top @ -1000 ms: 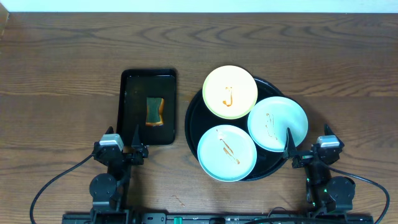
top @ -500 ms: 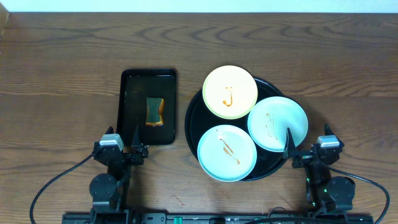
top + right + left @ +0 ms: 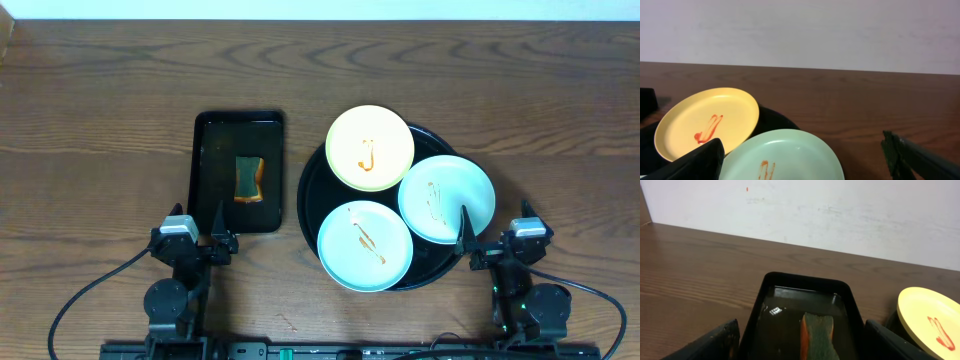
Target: Clean dirty plates on tray and stack at the side
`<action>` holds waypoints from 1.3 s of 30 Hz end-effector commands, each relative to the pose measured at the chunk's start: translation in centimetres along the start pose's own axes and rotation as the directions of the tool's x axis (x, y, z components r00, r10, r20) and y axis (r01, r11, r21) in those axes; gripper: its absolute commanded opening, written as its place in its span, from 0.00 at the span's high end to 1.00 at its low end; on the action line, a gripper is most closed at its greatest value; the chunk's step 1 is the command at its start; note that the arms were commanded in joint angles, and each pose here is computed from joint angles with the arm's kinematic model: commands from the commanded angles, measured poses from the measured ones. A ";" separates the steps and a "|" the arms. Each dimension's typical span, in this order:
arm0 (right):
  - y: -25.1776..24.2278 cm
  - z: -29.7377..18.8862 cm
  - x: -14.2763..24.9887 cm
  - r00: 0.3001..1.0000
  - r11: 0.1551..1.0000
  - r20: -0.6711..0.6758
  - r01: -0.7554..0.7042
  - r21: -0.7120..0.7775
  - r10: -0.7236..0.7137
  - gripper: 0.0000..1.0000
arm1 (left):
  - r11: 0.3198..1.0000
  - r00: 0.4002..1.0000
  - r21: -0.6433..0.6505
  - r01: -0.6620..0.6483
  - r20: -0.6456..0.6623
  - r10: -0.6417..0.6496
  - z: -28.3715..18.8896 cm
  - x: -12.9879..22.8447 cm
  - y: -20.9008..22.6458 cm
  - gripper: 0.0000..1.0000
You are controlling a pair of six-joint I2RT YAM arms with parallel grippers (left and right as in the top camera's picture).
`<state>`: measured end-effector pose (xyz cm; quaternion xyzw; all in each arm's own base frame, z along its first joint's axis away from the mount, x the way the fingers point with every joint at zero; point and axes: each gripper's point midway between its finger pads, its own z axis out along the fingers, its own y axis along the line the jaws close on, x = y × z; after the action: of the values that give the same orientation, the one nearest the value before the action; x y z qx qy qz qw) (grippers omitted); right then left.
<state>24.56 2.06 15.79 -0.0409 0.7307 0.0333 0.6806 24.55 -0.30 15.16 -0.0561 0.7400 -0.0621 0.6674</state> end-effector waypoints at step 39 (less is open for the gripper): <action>0.4 0.0 0.1 1.000 1.000 -0.001 0.013 -0.013 -0.013 0.01 | 0.999 0.984 -0.021 0.039 -0.172 -0.042 0.0 -0.7 -0.3 0.21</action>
<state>24.56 2.03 15.79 -0.0404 0.7308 0.0327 0.6806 24.34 -0.42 13.23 -0.0717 0.7983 -0.0686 0.5940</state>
